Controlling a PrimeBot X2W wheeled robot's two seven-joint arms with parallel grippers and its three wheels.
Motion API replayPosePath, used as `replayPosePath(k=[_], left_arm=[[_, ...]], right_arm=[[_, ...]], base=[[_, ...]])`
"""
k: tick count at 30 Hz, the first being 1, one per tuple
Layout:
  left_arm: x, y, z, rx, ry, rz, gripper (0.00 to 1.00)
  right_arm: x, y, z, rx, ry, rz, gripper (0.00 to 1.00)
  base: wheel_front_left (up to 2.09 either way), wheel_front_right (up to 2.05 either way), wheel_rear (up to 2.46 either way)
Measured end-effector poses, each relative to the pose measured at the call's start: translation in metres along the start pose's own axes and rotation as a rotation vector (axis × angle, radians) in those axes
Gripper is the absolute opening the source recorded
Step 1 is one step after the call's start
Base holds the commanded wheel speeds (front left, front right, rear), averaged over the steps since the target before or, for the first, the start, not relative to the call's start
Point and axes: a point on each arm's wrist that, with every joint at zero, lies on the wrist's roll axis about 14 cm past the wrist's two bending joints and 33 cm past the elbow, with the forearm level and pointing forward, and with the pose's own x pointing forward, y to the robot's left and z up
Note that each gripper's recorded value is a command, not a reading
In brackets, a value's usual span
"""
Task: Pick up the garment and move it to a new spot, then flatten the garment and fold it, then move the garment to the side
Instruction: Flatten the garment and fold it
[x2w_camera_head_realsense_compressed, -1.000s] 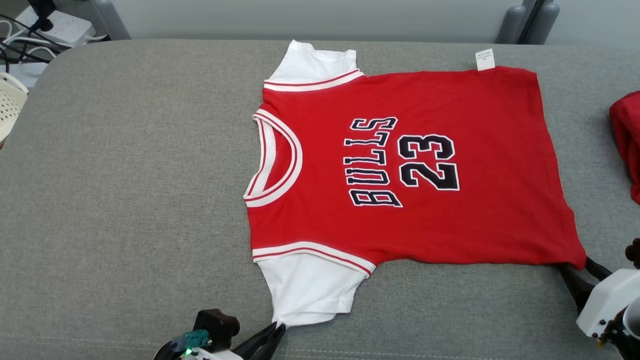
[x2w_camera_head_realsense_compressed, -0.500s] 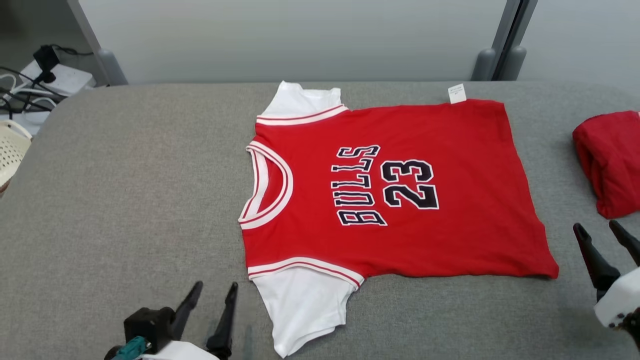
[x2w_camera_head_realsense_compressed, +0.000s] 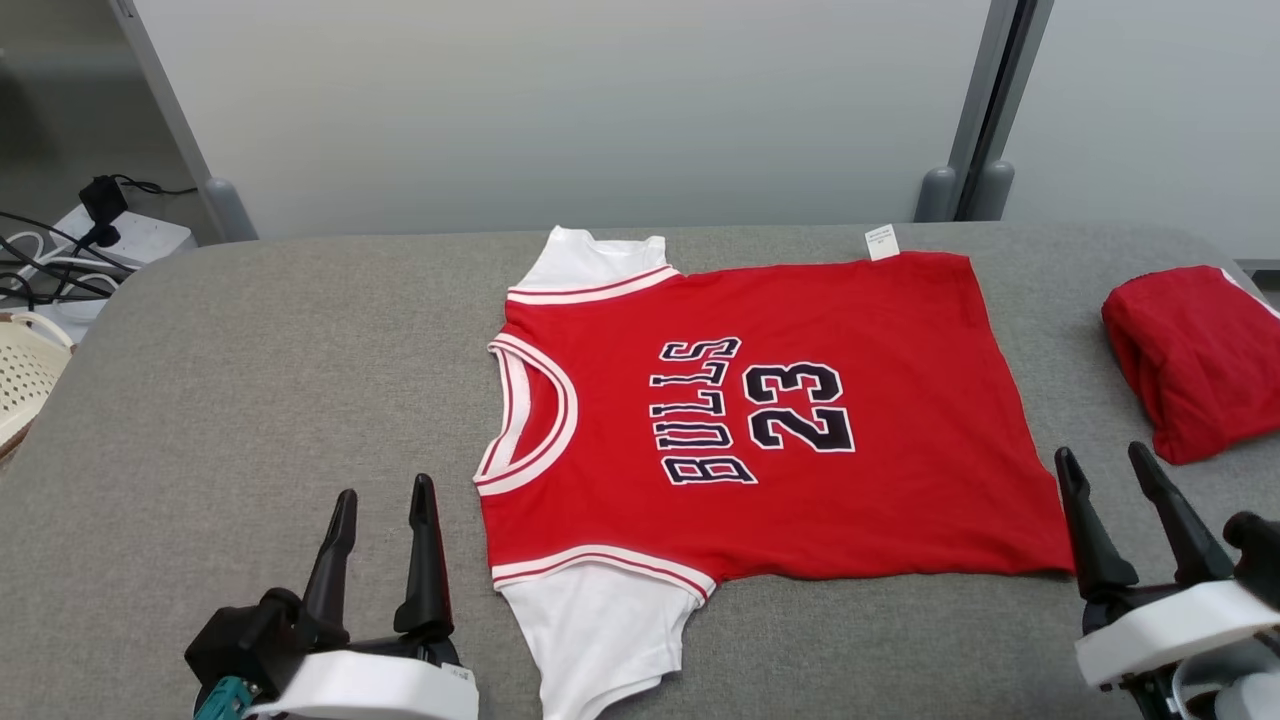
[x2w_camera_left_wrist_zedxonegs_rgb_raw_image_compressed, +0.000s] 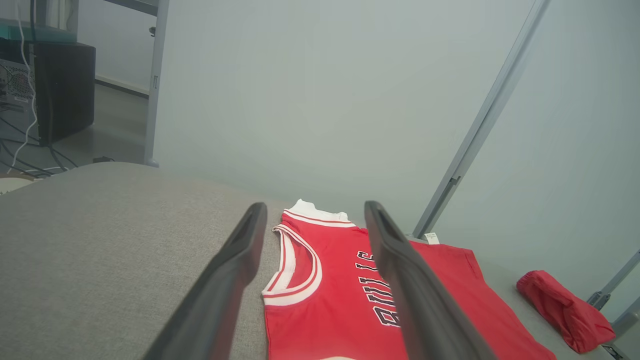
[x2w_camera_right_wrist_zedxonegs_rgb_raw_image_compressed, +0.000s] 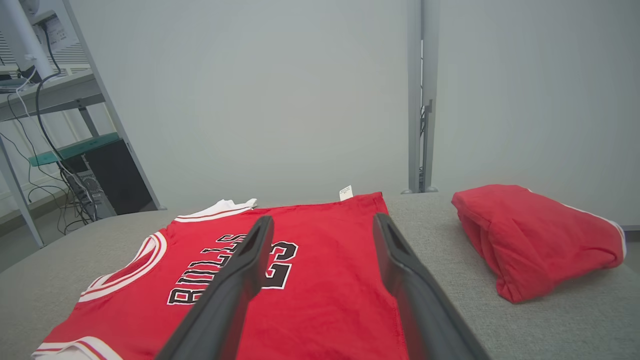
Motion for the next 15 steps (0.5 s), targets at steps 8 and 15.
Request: replayPosePath(k=[8,15], left_arm=[[-0.014,0.009,0.013,0.069,-0.063,0.028,1.00],[-0.030,0.016,0.001,0.139,-0.030,0.022,1.00]], right_arm=[[-0.019,0.027,-0.003,0.029,-0.035,0.004,1.00],[-0.037,0.036,-0.004,-0.001,-0.044,-0.007,1.00]], base=[[0.00,0.00,0.00],[0.00,0.00,0.00]])
